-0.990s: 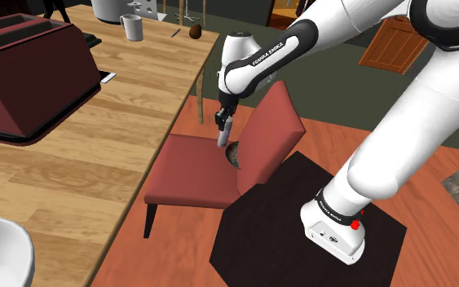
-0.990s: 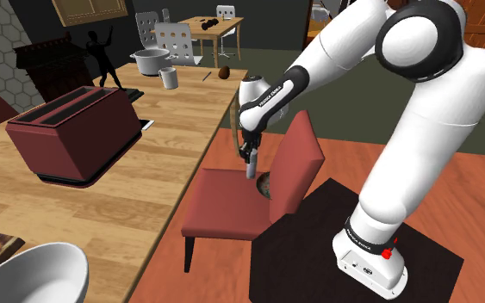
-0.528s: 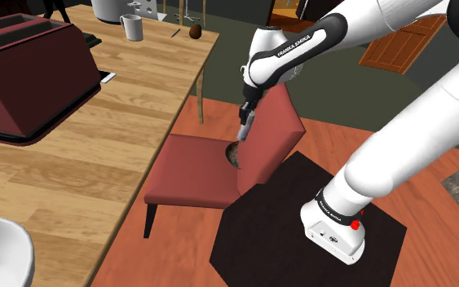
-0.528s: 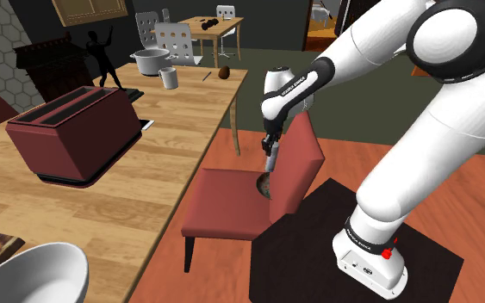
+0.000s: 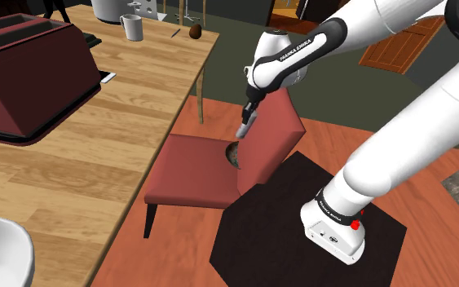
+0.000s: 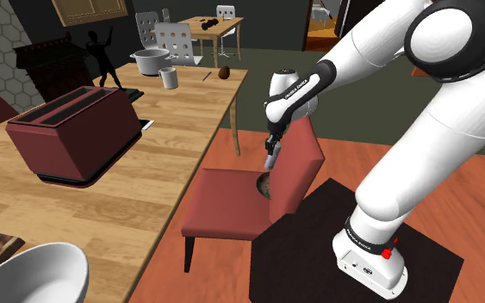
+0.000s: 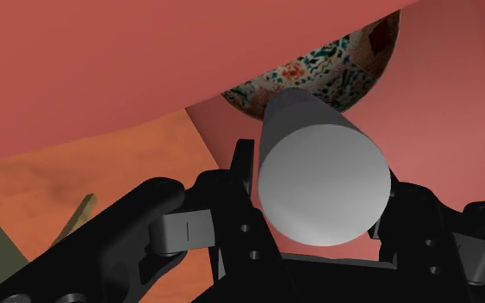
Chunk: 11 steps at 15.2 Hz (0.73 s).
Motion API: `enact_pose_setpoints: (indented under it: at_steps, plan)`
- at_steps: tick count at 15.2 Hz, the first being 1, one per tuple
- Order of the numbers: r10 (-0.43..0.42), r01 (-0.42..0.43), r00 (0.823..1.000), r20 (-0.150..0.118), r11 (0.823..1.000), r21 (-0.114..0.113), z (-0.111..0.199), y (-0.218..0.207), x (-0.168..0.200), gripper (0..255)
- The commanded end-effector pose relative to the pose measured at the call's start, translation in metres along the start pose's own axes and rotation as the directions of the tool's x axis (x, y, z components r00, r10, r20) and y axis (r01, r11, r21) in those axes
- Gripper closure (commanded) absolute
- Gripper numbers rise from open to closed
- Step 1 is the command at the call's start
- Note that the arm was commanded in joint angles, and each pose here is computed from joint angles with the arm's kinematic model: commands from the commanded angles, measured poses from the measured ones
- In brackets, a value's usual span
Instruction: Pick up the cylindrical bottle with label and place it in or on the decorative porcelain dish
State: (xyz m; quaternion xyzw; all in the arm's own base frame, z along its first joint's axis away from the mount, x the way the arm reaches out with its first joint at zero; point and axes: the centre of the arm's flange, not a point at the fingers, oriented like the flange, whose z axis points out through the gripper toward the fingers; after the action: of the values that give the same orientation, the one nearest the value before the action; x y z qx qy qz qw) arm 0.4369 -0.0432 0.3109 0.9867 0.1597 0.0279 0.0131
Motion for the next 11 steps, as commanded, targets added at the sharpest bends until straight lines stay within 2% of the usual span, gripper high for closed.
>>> enact_pose_setpoints:
  at_steps: [1,11]
  plan:
    - [0.027,-0.028,0.998,0.054,0.999,0.019,0.022,0.008,-0.015,255]
    - [0.027,-0.028,0.998,0.054,0.999,0.019,0.075,0.006,-0.018,255]
